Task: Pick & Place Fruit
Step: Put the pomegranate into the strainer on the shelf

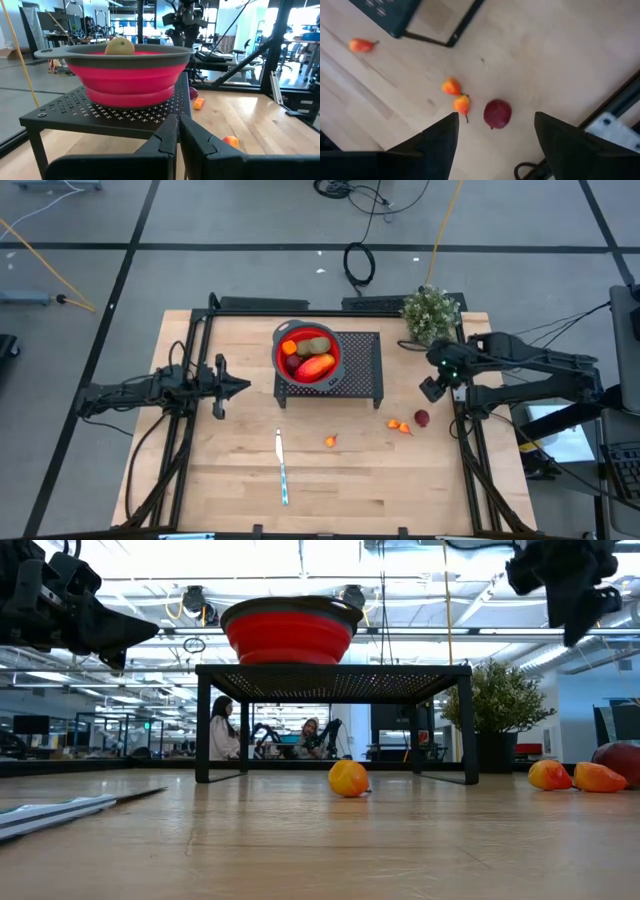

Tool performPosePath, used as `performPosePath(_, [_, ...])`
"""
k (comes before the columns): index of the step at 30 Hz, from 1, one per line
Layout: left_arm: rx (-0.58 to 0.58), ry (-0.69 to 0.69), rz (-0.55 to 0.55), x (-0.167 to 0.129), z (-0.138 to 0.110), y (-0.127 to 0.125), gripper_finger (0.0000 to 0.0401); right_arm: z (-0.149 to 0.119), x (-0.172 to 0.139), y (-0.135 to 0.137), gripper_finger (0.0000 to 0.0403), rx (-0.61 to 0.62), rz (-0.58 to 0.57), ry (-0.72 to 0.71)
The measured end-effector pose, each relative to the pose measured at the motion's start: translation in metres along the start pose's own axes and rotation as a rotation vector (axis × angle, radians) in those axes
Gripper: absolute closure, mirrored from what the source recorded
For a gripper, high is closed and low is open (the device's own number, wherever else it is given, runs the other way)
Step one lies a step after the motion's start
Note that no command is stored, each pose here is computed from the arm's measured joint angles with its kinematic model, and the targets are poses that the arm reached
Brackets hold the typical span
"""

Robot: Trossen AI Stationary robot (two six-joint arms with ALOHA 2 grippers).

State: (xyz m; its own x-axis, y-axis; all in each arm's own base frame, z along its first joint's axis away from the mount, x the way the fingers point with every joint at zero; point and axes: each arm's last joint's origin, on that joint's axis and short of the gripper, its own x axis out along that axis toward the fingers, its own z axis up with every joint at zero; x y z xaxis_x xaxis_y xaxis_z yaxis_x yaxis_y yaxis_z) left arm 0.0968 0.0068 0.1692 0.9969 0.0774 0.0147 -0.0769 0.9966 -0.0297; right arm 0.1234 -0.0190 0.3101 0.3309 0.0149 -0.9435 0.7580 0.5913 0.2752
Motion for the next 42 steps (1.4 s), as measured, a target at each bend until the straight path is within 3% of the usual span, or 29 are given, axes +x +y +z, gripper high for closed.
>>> performPosePath(14, [0.0, 0.0, 0.0, 0.0, 0.0, 0.0, 0.038, -0.013, 0.052, -0.012, 0.0151, 0.12, -0.005, 0.203])
performPosePath(27, [0.0, 0.0, 0.0, 0.0, 0.0, 0.0, 0.038, -0.015, 0.082, -0.017, 0.0151, 0.146, 0.01, 0.184])
performPosePath(42, [0.0, 0.0, 0.0, 0.0, 0.0, 0.0, 0.038, -0.017, 0.086, -0.018, 0.0151, 0.21, -0.002, 0.197])
